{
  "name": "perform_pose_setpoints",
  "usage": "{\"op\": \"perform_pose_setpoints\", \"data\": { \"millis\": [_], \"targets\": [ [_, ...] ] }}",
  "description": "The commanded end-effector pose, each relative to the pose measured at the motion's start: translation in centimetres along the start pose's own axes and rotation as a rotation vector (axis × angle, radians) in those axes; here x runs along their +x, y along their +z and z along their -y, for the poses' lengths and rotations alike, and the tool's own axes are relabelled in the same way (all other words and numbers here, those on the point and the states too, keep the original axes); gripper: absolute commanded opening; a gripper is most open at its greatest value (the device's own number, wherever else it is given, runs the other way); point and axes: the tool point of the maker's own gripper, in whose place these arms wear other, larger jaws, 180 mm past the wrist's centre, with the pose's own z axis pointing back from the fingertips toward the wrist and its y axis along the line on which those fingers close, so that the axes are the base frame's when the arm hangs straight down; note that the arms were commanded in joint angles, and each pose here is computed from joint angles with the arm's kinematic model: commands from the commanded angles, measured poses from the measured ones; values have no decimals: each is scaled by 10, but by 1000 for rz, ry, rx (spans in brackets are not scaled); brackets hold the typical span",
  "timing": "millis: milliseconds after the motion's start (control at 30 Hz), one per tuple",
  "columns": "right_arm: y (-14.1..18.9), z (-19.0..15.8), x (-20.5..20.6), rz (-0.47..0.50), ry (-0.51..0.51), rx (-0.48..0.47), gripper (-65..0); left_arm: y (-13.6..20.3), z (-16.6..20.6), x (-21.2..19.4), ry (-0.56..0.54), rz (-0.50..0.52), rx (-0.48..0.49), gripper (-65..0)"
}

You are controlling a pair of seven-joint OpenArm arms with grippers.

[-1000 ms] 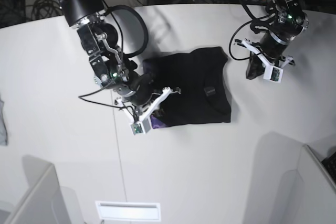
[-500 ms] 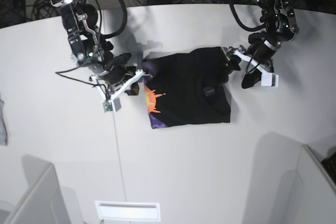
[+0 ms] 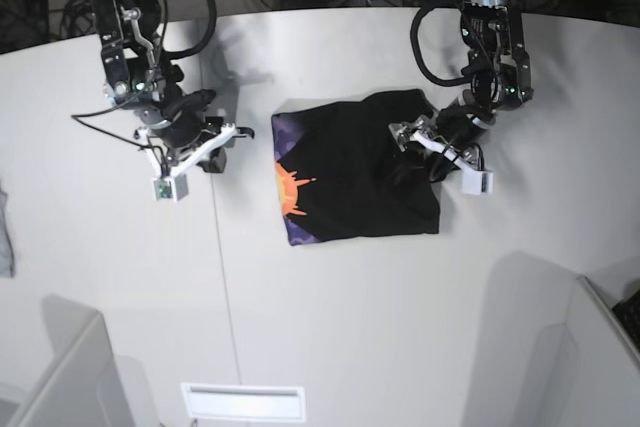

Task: Fold the T-shirt properly
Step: 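Release the bundle and raise both grippers away, then grasp the bundle edge with the left gripper and drag it across the table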

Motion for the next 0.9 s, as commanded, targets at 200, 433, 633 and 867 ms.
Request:
{"op": "perform_pose_setpoints", "data": {
  "millis": [200, 433, 633, 867],
  "targets": [
    [15, 27, 6, 50, -47, -58, -650, -7, -3, -11, 19, -42, 17, -244],
    [22, 45, -5, 37, -84, -102, -650, -6, -4, -11, 18, -44, 20, -569],
    [25, 47, -10, 62, -89, -112, -650, -8, -1, -10, -112, -121, -4, -650],
    [28, 45, -22, 91, -126, -117, -650, -11, -5, -11, -265, -227, -17, -650]
  ]
}}
